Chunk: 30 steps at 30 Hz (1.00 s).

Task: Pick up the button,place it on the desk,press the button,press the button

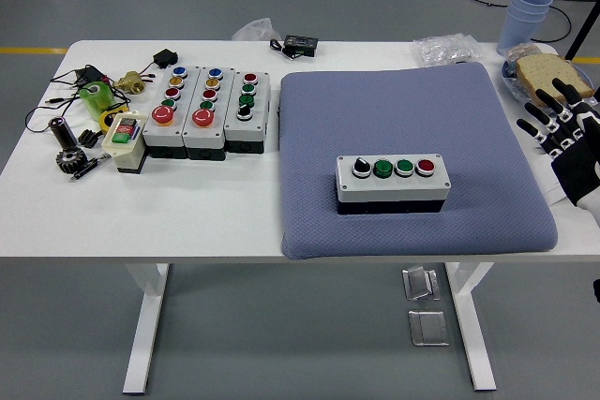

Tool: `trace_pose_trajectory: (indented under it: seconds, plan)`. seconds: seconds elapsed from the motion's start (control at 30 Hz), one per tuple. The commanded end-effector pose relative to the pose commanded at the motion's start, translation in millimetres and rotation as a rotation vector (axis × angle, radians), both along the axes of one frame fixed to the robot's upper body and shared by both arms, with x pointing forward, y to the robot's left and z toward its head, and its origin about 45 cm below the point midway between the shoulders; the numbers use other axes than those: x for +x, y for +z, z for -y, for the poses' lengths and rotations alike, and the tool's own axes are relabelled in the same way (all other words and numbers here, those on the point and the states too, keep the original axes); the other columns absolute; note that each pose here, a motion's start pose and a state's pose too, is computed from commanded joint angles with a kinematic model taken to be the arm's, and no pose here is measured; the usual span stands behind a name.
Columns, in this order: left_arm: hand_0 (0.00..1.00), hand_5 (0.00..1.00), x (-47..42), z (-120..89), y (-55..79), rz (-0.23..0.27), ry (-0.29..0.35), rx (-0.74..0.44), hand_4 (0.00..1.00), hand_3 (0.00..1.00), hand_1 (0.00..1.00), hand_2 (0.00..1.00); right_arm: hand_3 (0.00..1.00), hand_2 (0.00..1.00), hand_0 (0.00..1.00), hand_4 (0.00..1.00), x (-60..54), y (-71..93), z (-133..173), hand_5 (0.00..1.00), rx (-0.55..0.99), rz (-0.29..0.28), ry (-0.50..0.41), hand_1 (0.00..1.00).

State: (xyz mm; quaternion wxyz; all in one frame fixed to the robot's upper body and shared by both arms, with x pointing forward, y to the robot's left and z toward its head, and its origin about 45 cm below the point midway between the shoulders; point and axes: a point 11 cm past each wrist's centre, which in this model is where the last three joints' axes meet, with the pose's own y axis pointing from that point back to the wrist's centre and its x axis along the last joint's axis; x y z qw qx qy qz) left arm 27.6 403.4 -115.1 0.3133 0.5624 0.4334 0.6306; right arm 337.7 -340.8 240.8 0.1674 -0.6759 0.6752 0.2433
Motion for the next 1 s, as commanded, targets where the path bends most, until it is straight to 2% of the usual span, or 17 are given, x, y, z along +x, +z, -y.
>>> trace_pose_trajectory:
  seconds: [0.03, 0.2, 0.23, 0.4, 0.53, 0.7, 1.0]
  plan:
    - [0.541, 0.450, 0.0, 0, 0.0, -0.001, -0.004, 0.000, 0.258, 0.419, 0.419, 0.421, 0.742, 0.730, 0.747, 0.783, -2.8, -2.5, 0, 0.448, 0.037, -0.010, 0.003, 0.716]
    - [0.541, 0.450, -0.6, 0, 0.0, -0.003, -0.008, 0.001, 0.258, 0.419, 0.419, 0.421, 0.742, 0.730, 0.747, 0.783, -11.9, -6.3, 1, 0.448, 0.019, -0.006, 0.008, 0.716]
    - [0.542, 0.446, -0.8, 0, 0.0, -0.003, -0.007, 0.001, 0.260, 0.418, 0.419, 0.422, 0.715, 0.715, 0.739, 0.783, -12.6, -6.6, 1, 0.443, 0.016, -0.005, 0.007, 0.709]
    - [0.542, 0.446, -1.3, -1, 0.0, -0.006, -0.014, 0.001, 0.260, 0.418, 0.419, 0.422, 0.715, 0.715, 0.739, 0.783, -16.9, -11.7, 8, 0.443, 0.021, -0.011, -0.024, 0.709]
    - [0.542, 0.446, -0.4, -1, 0.1, -0.005, -0.018, 0.000, 0.257, 0.419, 0.418, 0.423, 0.708, 0.713, 0.734, 0.782, -18.0, -12.3, 10, 0.443, 0.032, -0.007, -0.039, 0.701]
    - [0.541, 0.448, 6.0, 0, 0.4, 0.007, -0.019, -0.002, 0.262, 0.418, 0.419, 0.423, 0.705, 0.711, 0.727, 0.783, -16.9, -11.5, 9, 0.432, 0.043, -0.001, -0.040, 0.687]
    - [0.540, 0.448, 11.4, 1, 0.7, 0.022, -0.007, -0.004, 0.259, 0.419, 0.419, 0.423, 0.700, 0.702, 0.709, 0.778, -14.3, -8.8, 8, 0.417, 0.037, -0.002, -0.032, 0.661]
